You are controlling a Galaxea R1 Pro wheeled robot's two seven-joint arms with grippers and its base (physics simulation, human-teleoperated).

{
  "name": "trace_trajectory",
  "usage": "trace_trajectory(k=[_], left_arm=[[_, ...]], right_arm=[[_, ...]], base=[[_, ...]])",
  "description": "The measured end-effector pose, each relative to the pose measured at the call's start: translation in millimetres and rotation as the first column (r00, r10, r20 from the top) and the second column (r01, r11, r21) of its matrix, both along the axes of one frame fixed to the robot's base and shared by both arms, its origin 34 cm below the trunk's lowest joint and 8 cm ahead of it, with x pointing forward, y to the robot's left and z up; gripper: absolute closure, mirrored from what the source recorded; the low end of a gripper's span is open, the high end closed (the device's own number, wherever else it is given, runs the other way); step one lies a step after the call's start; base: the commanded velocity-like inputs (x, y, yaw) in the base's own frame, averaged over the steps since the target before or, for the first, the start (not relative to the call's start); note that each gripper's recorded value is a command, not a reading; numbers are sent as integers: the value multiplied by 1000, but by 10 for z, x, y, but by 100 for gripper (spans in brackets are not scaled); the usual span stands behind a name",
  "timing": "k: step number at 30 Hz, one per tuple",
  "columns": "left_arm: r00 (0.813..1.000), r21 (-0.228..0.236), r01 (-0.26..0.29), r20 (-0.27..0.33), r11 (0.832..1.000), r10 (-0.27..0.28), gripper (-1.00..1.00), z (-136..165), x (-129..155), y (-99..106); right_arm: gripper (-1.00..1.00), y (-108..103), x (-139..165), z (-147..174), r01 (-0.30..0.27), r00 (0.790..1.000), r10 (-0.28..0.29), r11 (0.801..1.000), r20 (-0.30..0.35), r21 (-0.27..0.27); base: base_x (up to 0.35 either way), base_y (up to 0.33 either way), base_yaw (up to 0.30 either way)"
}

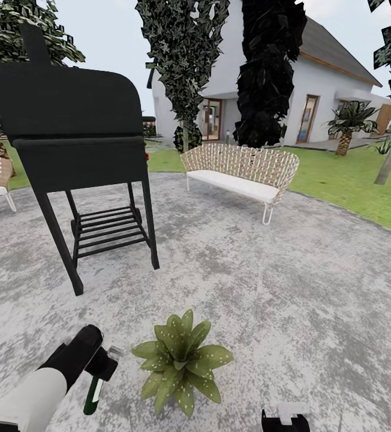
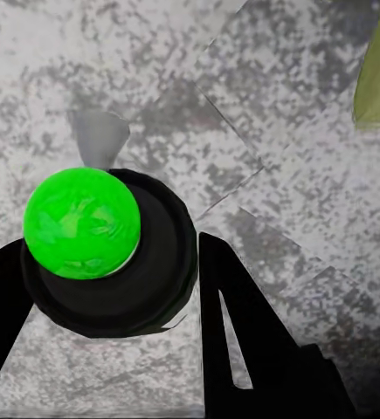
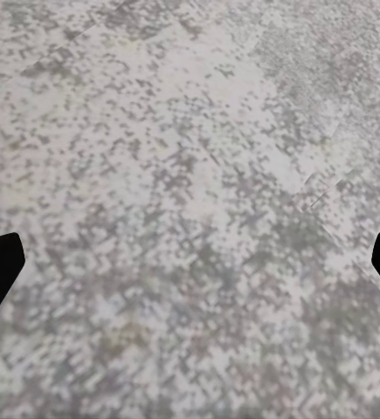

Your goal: Pick up the pesticide atomizer in the garden and spray insectifuge to fully cover both potted plants in the garden.

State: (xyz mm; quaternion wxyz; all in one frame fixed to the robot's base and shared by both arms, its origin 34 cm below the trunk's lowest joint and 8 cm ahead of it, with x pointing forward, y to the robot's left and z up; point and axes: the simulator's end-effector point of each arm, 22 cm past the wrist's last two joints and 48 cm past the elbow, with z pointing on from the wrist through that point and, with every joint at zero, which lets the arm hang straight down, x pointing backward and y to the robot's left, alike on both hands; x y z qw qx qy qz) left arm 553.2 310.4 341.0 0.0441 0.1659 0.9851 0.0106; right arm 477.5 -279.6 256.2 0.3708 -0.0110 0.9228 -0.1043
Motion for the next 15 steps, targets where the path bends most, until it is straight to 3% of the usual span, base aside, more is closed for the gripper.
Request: trace_trajectory(k=[6, 12, 15], left_arm=[[1000, -15, 17, -3, 1000, -18, 100, -239, -281, 52], [999, -67, -14, 50, 998, 17, 100, -122, -93, -62], [996, -70, -12, 89, 998, 18, 100, -19, 45, -84]], right_arm=[[-100, 0, -2, -1, 0, 1000, 0, 1000, -1, 0], [-100, 2, -2, -2, -1, 1000, 1, 1000, -1, 1], [-100, 1, -2, -2, 0, 1000, 0, 1000, -1, 0]], base=[[0, 0, 0], [0, 0, 0], [0, 0, 0]])
